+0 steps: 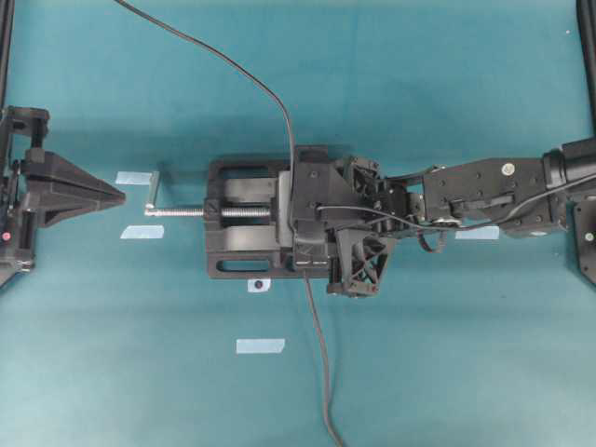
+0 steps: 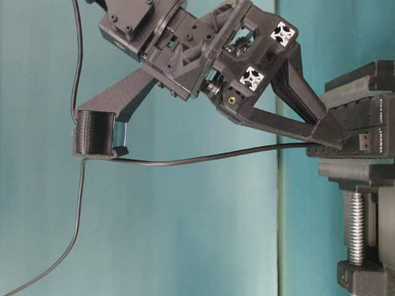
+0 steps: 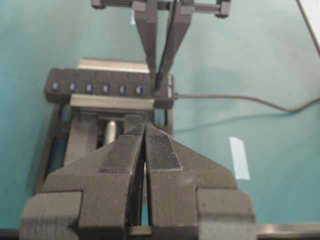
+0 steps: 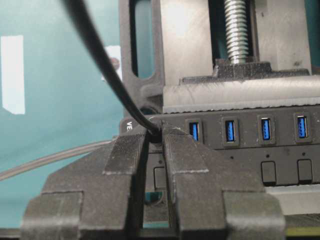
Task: Insert the USB into the front port of the fixed hub.
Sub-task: 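Push the held plug into the front port with the right gripper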
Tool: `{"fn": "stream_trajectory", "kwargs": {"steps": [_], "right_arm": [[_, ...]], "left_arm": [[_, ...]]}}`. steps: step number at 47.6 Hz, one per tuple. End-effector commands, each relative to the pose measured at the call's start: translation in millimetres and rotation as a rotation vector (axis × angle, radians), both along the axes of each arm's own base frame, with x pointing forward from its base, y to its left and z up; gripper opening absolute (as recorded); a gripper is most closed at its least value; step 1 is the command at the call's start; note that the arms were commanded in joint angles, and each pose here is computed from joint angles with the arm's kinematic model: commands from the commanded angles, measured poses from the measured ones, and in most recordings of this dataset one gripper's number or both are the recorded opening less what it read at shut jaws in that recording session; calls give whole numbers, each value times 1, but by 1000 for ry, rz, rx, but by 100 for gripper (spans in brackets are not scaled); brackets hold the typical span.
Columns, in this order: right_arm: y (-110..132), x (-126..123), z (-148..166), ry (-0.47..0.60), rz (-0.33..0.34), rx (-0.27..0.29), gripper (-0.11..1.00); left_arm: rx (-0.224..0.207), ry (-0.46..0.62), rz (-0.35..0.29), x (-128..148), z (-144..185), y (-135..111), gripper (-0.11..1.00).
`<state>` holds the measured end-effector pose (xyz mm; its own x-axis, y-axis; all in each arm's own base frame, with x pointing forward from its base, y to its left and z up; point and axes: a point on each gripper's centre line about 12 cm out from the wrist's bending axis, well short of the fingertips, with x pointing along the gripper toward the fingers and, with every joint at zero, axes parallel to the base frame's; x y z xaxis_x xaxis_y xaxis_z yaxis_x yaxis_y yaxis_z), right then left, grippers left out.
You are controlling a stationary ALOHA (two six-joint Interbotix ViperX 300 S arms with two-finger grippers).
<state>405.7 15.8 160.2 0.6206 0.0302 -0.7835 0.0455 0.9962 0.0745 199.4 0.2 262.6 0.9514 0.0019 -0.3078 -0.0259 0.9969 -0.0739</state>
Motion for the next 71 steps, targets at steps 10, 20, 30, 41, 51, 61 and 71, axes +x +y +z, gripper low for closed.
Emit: {"fn": "stream_trajectory", "kwargs": {"steps": [10,20,30,41,51,61,71], "right_arm": [[8,3,5,-14,14,6,6],[9,1,1,-3,13,8,6],[12,1,-4,10,18,10,6],[13,-1,-9,39,21,10,6],[13,-6,-16,102,22,7,6],[13,-5,-15,97,22,7,6],[13,-5,-15,100,22,7,6]], "left_arm": [[-3,-23,-2,1,6,-1,0],[-3,-25,-1,2,7,0,0],[-4,-25,0,2,7,0,0],[-4,-25,0,2,7,0,0],[-3,-23,-1,1,6,0,0],[-3,-21,-1,1,5,0,0],[-3,-21,-1,1,5,0,0]]}}
